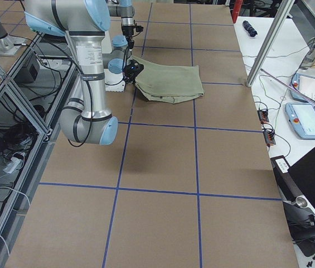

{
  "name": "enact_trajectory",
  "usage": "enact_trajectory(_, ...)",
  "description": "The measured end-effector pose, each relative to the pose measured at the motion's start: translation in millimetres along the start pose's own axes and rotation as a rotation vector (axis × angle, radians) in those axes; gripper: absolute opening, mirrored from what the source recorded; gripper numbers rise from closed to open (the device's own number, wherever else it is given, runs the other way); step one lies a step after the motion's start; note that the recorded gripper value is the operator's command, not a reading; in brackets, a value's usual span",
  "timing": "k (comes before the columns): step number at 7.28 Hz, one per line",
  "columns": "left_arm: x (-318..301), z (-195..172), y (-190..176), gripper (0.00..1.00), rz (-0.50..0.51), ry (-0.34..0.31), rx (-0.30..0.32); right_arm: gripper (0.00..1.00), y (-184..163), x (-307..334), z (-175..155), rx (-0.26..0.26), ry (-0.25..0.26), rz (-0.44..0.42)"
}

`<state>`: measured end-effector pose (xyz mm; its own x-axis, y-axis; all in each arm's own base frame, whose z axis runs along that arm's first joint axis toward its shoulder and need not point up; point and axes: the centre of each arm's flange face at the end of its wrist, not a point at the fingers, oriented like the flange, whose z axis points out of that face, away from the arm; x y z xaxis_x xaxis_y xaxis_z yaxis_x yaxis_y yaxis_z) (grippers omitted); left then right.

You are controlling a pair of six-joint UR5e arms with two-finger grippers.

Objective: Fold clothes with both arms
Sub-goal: 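Grasp the near shirt edge with both grippers and pull it toward the robot, then lift the near edge with both grippers and fold it away from the robot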

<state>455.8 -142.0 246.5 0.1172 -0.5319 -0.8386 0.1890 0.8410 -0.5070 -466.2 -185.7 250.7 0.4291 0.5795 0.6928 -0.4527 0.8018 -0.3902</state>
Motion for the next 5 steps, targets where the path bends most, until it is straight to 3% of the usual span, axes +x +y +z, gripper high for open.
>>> enact_trajectory(2,17.3,-13.0,-10.0,0.0,-0.004,0.044,0.023,0.0,-20.5,-11.2,-21.4,0.018,-0.049,0.03)
enact_trajectory(3,40.4,-23.3,-34.2,0.0,0.02,0.079,0.072,0.0,-39.7,-23.7,-27.8,0.045,-0.076,0.055)
enact_trajectory(5,95.0,-37.4,-84.6,0.0,0.133,0.081,0.197,0.0,-79.7,-63.9,-28.2,0.112,-0.12,0.085)
